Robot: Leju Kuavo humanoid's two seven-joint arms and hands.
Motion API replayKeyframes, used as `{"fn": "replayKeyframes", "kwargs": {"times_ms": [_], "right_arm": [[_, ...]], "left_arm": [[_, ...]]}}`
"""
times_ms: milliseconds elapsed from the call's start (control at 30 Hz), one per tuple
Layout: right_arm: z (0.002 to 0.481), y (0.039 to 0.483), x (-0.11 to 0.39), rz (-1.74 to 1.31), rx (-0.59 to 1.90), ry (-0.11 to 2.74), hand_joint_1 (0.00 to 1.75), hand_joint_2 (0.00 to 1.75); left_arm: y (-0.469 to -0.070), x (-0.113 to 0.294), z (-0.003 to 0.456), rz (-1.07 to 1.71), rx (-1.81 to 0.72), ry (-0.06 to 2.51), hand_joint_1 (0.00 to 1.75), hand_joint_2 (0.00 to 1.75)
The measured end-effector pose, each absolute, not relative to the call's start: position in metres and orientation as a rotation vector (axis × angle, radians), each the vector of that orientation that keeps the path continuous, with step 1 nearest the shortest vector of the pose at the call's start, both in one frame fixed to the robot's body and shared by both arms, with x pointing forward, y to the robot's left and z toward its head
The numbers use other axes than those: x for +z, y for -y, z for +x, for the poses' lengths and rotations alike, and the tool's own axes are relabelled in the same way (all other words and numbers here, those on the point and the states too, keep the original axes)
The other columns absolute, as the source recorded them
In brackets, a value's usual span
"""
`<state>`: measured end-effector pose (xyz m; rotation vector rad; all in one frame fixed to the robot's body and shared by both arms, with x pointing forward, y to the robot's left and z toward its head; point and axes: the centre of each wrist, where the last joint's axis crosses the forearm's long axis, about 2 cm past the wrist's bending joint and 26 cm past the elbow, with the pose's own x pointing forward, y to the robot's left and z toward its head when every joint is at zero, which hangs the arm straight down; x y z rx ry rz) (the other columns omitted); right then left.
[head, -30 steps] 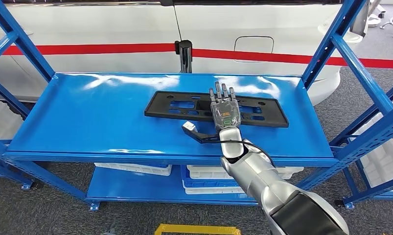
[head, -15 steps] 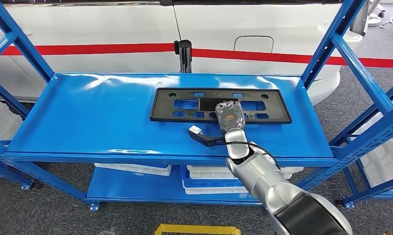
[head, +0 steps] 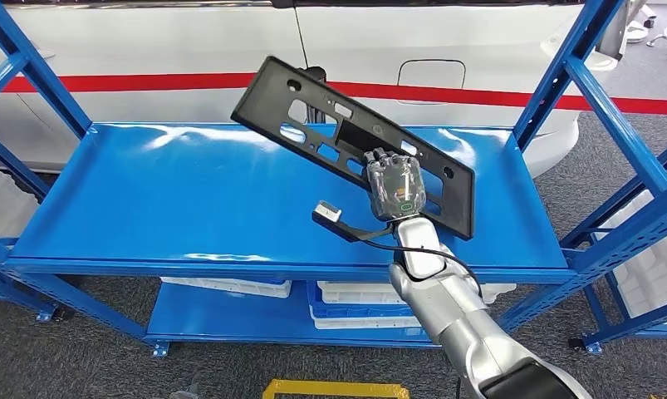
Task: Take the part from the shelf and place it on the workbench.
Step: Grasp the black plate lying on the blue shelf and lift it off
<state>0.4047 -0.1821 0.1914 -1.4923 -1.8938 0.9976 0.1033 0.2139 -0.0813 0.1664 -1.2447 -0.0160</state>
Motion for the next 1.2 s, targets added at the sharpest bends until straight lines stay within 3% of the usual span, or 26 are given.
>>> {"fn": "replayKeyframes", "kwargs": {"times_ms": [167,333,467,567,733,967,1200], "right_arm": [[0.391,0.205,0.256,-1.605,0.755,2.171,1.75,1.75],[0.361,0.233,0.298,-1.514,0.454,2.507,1.75,1.75],[0.345,0.242,0.306,-1.530,0.351,2.557,1.75,1.75],[0.339,0.247,0.307,-1.415,0.237,2.614,1.75,1.75],[0.308,0.251,0.292,-0.806,-0.043,2.684,1.75,1.75],[0.255,0.250,0.272,-0.302,0.116,2.700,1.75,1.75],[0.245,0.234,0.257,0.059,0.213,2.571,1.75,1.75]], "left_arm": [[-0.214,-0.081,0.106,0.164,-0.019,1.247,0.00,0.00],[-0.218,-0.081,0.107,0.152,-0.010,1.251,0.00,0.00],[-0.220,-0.081,0.109,0.154,-0.010,1.257,0.00,1.75],[-0.221,-0.080,0.110,0.153,-0.007,1.261,0.00,1.75],[-0.227,-0.078,0.115,0.153,0.035,1.283,0.00,1.75],[-0.244,-0.075,0.123,0.213,0.088,1.302,0.00,1.75],[-0.255,-0.074,0.127,0.242,0.095,1.317,0.00,1.75]]}}
